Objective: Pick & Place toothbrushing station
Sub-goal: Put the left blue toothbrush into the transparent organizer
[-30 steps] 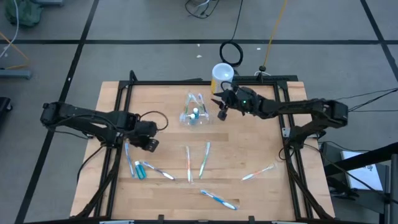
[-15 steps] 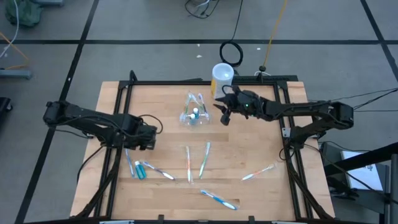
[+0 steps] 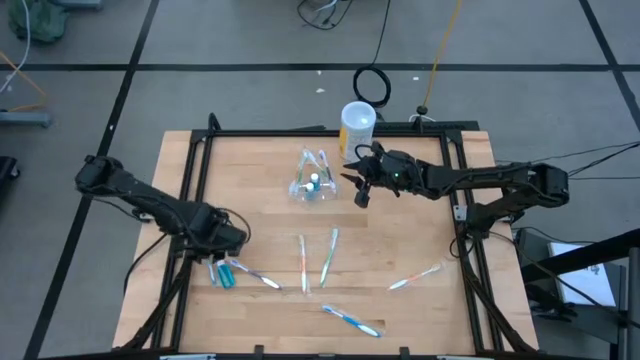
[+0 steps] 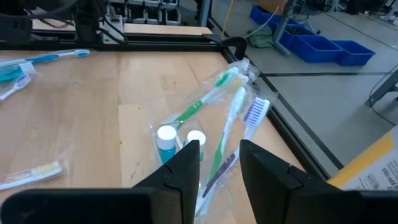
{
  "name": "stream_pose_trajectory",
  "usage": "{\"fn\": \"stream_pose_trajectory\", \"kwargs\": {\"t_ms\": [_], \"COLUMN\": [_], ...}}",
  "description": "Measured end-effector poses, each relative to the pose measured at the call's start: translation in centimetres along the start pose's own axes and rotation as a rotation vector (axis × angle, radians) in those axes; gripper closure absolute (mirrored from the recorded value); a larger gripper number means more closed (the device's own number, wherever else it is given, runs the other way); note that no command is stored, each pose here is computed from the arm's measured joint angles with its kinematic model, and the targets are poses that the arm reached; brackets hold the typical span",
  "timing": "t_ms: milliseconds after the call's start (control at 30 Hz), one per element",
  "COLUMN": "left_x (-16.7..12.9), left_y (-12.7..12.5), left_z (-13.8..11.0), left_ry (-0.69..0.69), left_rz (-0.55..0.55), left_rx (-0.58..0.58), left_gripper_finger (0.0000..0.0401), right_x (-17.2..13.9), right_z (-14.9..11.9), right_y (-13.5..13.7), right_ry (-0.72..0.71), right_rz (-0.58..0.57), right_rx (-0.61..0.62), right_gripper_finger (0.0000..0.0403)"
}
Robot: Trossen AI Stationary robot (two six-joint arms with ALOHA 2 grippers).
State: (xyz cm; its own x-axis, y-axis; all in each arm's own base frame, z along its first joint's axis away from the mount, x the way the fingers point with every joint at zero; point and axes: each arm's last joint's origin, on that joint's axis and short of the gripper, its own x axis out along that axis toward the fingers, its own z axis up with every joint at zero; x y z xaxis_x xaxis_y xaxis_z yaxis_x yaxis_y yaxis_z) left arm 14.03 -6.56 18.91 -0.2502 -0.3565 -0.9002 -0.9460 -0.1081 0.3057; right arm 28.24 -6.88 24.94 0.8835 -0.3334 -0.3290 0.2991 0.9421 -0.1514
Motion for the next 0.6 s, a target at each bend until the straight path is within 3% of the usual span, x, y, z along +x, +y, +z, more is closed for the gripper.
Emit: {"fn": "stream_pose_trajectory", "kwargs": {"t_ms": [100,267,500,600], "left_x": [0.5,1.7,4.0,4.8], "left_y": [0.5,1.0,1.8,1.8], "left_z": [-0.7,-1.2,0.1,0.8], "left_ry": [-0.07,-0.212,-0.293,-0.339], "left_rz": [-0.011,-0.119,-0.092,-0.129], "left_rx": [-0.069,-0.196,-0.216,-0.212], "left_gripper_finger": [0.024,0.024,0.024,0.024], "right_x": [0.0,0.0,0.0,0.0], "right_z": [0.0,0.0,0.5,0.5], "right_y": [0.0,0.0,-0.1,-0.1], "right_ry": [0.0,-0.001,-0.051,-0.054], "right_rz": [0.001,-0.002,-0.008,-0.008], "right_rx": [0.0,0.0,-0.005,-0.005], "right_gripper_finger": [0.0298,0.0298,0.0298,0.0298]}}
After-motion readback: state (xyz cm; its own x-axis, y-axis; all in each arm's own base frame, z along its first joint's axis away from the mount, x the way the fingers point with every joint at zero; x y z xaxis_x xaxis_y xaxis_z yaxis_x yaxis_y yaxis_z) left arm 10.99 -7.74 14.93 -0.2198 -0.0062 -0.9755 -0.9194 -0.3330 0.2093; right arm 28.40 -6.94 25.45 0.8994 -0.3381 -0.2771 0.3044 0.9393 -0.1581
